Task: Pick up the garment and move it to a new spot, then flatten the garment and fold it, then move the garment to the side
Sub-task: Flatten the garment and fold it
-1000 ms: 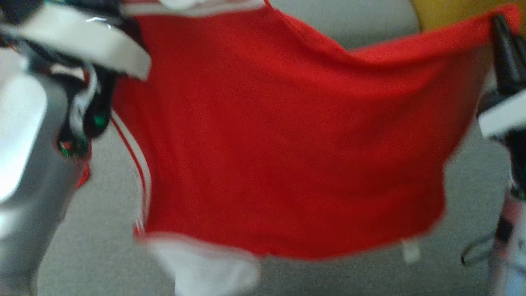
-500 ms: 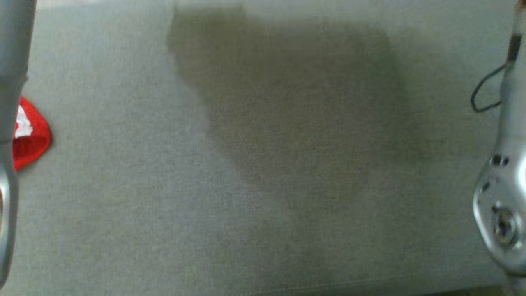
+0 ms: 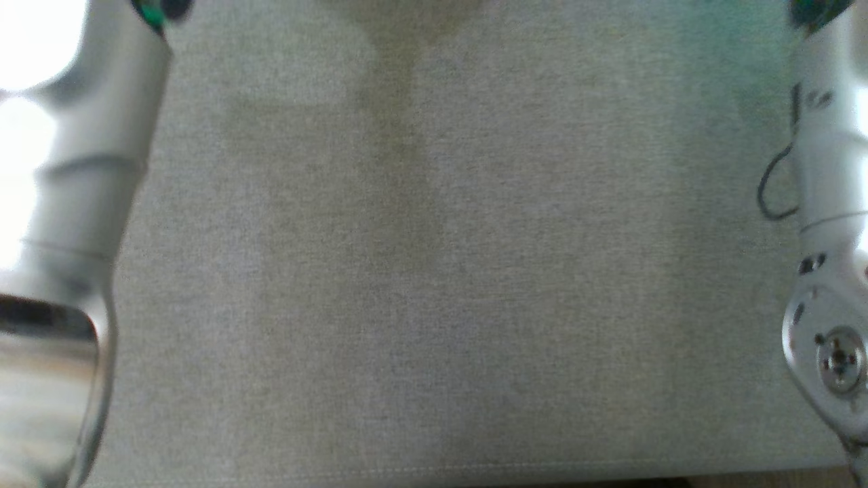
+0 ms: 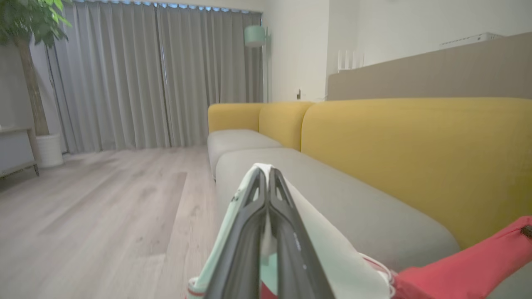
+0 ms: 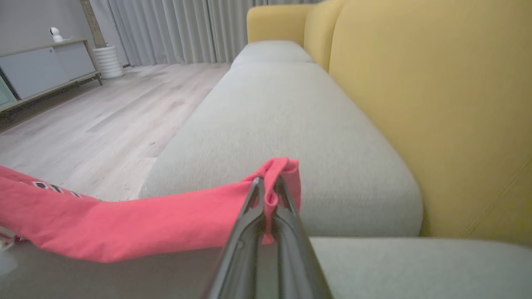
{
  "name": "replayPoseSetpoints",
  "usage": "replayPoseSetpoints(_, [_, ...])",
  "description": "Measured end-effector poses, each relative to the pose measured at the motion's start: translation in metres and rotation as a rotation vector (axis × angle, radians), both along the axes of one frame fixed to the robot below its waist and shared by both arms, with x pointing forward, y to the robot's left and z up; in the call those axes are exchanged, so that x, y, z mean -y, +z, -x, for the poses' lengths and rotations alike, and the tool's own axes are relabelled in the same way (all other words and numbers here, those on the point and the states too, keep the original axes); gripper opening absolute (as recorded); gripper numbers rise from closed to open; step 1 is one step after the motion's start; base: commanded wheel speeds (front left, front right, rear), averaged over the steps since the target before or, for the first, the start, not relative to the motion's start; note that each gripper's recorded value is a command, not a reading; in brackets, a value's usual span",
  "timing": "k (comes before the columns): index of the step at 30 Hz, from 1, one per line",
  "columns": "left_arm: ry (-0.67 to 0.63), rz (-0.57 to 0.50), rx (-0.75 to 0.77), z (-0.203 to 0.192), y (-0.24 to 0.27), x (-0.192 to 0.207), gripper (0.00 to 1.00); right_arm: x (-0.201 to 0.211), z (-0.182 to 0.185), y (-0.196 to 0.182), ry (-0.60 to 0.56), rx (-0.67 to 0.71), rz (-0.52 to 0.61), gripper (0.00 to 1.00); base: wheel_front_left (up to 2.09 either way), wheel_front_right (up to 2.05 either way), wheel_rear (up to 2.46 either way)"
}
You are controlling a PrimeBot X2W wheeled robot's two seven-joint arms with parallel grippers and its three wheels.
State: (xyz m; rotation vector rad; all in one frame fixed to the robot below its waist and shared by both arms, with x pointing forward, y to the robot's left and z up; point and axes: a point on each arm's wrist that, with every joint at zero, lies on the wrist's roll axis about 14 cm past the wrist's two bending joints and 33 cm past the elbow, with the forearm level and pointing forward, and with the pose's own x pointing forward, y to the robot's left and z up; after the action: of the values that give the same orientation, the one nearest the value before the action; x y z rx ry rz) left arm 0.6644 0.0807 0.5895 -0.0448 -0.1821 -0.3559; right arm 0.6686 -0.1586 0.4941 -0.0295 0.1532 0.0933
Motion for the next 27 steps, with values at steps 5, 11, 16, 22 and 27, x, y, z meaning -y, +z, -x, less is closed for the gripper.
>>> replayPoseSetpoints(5, [-0.008, 0.038, -0.105, 0.008, -0.057, -0.007, 0.00, -0.014, 0.011, -0.053, 0.034, -0.055, -0.037, 0.00, 0.00, 0.00, 0.00])
replayPoseSetpoints(11, [-0.024, 0.113, -0.107, 0.038, -0.065, -0.012, 0.00, -0.015, 0.035, -0.060, 0.026, -0.020, -0.113, 0.00, 0.00, 0.00, 0.00])
replayPoseSetpoints(16, [-0.017, 0.166, -0.133, 0.085, -0.073, -0.018, 0.00, -0.011, 0.068, -0.055, 0.012, -0.002, -0.154, 0.00, 0.00, 0.00, 0.00])
replayPoseSetpoints(22, [0.015, 0.217, -0.253, 0.178, -0.097, -0.028, 0.00, -0.004, 0.143, -0.064, -0.021, -0.049, -0.228, 0.00, 0.00, 0.00, 0.00])
replayPoseSetpoints(27, [0.034, 0.233, -0.286, 0.245, -0.085, -0.035, 0.00, 0.008, 0.199, -0.051, -0.055, -0.041, -0.262, 0.00, 0.00, 0.00, 0.00])
